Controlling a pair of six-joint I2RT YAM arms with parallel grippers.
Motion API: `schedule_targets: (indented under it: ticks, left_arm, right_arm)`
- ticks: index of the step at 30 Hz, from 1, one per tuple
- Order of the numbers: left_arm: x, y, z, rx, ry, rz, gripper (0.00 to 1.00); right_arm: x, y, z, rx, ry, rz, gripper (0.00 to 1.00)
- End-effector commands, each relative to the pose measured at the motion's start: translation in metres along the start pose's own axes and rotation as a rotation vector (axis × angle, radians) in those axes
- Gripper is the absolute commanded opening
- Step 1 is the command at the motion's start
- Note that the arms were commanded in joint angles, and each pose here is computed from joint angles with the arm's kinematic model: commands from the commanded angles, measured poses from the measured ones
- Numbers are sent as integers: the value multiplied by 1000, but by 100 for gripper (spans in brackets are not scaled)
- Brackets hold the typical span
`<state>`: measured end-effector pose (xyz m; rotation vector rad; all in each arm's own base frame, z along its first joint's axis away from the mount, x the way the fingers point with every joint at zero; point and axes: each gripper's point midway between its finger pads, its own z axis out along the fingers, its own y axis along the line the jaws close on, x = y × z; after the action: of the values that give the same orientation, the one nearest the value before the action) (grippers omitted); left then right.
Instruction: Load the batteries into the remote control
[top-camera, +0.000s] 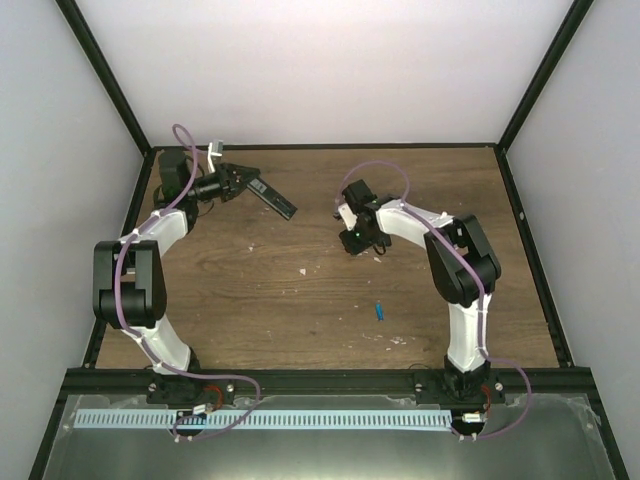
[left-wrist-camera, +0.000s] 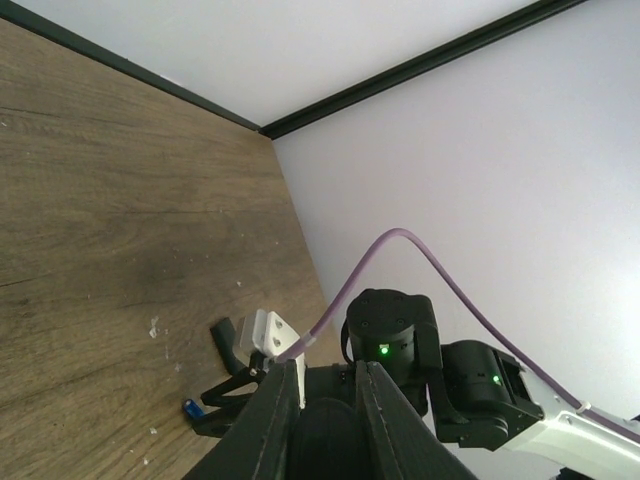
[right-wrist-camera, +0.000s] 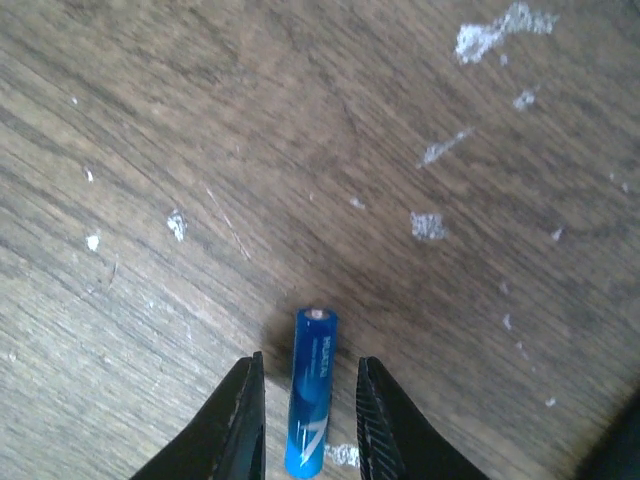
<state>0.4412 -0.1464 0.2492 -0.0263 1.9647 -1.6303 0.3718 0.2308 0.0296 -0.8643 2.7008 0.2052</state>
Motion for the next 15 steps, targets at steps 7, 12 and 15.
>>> schedule_targets:
  ticks: [7,12,15]
  left_arm:
    - [-6,-11,-4,7,-15,55,0]
    - [-7,-11,-4,5,-17,56,0]
    - [-7,-10,-5,4,-17,52,0]
  right_arm:
    - [-13,3,0,-20,51,-27,19]
    - [-8,8,3,-52,75,-36,19]
    - [-5,9,6,-62,96,-37,19]
